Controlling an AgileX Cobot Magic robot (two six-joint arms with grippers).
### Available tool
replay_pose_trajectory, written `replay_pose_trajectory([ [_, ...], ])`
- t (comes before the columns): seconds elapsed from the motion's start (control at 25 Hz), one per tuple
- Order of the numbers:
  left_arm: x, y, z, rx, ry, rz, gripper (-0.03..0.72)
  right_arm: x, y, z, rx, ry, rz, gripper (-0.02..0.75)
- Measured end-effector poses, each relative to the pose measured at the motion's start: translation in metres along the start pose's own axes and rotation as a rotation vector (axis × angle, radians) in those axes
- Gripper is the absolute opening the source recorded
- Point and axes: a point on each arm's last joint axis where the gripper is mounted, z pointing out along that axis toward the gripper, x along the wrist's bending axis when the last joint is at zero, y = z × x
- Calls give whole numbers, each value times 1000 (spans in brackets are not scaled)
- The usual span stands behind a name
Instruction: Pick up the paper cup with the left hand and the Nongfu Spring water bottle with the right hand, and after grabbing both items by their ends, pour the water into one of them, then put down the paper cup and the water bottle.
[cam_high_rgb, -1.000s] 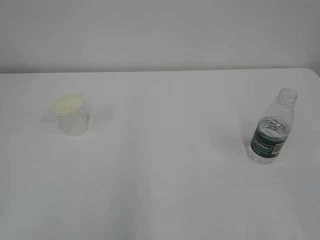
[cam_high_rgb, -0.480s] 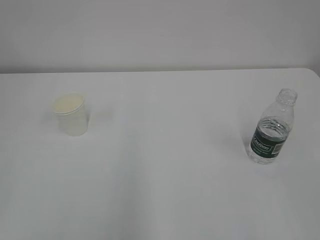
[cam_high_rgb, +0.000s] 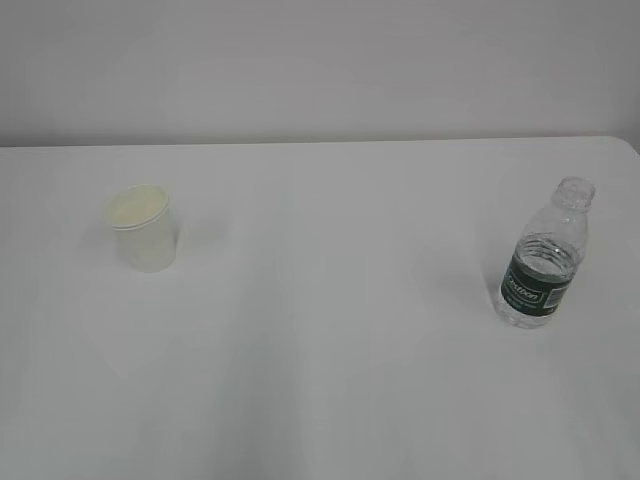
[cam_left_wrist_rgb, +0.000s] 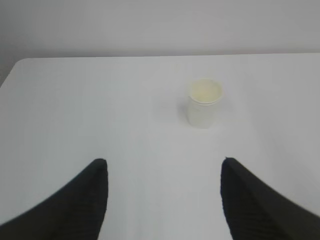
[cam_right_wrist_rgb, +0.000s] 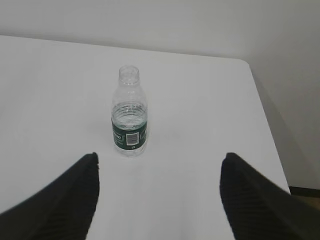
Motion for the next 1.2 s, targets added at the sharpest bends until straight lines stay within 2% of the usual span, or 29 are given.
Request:
replay_pose_trajectory([
  [0.28, 1, 12, 19, 6, 4, -5, 501, 0, 10, 11, -17, 4, 2, 573],
  [0.6, 2, 28, 38, -52, 9, -8, 500, 0, 15, 21, -2, 8, 3, 573],
  [1.0, 2, 37, 65, -29, 7, -27, 495, -1, 28, 34, -59, 5, 1, 573],
  [1.2, 4, 42, 82, -23, 12, -29, 495, -1, 33, 45, -50, 7, 0, 573],
])
